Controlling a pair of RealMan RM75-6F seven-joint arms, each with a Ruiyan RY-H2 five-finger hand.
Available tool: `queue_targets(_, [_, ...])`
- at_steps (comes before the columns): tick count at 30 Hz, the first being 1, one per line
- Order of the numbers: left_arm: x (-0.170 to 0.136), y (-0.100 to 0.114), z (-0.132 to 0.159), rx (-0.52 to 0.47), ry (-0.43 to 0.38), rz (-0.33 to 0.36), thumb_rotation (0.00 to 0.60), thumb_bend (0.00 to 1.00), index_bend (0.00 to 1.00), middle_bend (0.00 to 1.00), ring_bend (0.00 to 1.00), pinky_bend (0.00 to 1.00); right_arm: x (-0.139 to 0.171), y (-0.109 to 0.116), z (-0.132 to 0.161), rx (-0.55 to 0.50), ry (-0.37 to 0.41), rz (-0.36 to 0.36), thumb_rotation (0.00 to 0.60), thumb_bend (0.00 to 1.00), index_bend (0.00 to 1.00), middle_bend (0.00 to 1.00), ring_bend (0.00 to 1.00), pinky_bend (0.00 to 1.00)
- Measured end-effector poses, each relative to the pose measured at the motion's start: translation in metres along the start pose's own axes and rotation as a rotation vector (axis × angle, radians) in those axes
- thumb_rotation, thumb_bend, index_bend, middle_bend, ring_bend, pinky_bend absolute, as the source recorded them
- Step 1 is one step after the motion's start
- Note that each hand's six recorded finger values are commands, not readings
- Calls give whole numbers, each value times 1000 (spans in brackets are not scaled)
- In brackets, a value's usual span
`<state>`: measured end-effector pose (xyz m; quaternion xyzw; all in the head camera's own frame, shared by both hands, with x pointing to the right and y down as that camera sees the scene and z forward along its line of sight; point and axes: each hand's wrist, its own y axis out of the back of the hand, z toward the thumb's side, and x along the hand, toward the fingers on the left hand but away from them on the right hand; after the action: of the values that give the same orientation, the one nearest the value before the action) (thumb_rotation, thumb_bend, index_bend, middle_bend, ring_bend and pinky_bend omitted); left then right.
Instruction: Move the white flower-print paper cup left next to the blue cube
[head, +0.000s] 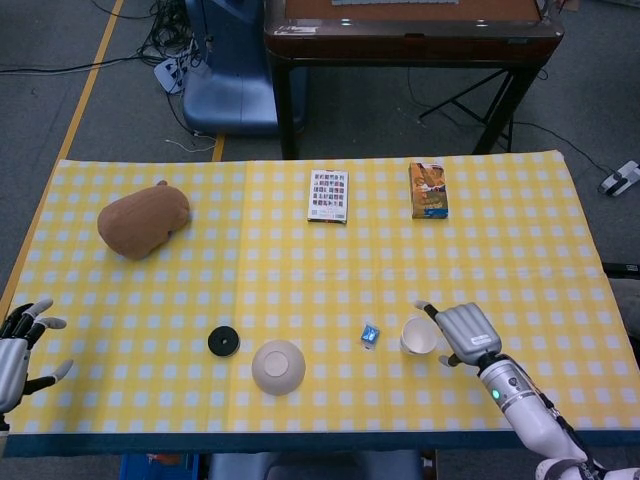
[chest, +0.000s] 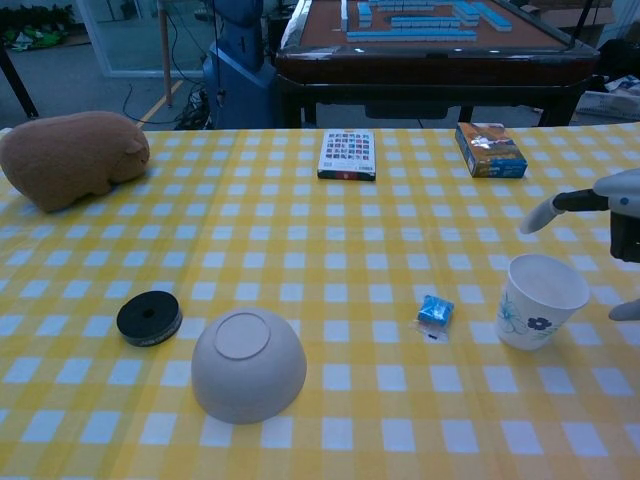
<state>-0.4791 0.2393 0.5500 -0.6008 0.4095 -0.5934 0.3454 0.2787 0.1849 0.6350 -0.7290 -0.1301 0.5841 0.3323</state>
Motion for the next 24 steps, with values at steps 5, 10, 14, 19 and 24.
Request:
queue_targets(5, [0,1,-1,-3,1,3,600,210,441,188,138,445,-7,-2,13,10,19,21,600,0,160,1000,986,1000])
queue_targets(10, [-1,1,0,-4,-2,-1,600,210,444,188,138,445,-13,-3,18,13,25,30,600,0,161,1000,986,1000])
queue_targets(14, [-1,1,-1,-7,-1,-2,600,209,445,188,138,445,-18,-4,23,17,30,38,600,0,161,1000,986,1000])
queue_targets(19, [-1,1,-2,-10,2,-3,600,209,447,189,138,445,-23,-5,28,18,35,35,600,0,166,1000,986,1000])
queue_targets(24, [-1,2,-1,-12,0,-1,600,210,449,189,137,445,-28,-6,30,8,35,24,600,0,276,1000,986,1000])
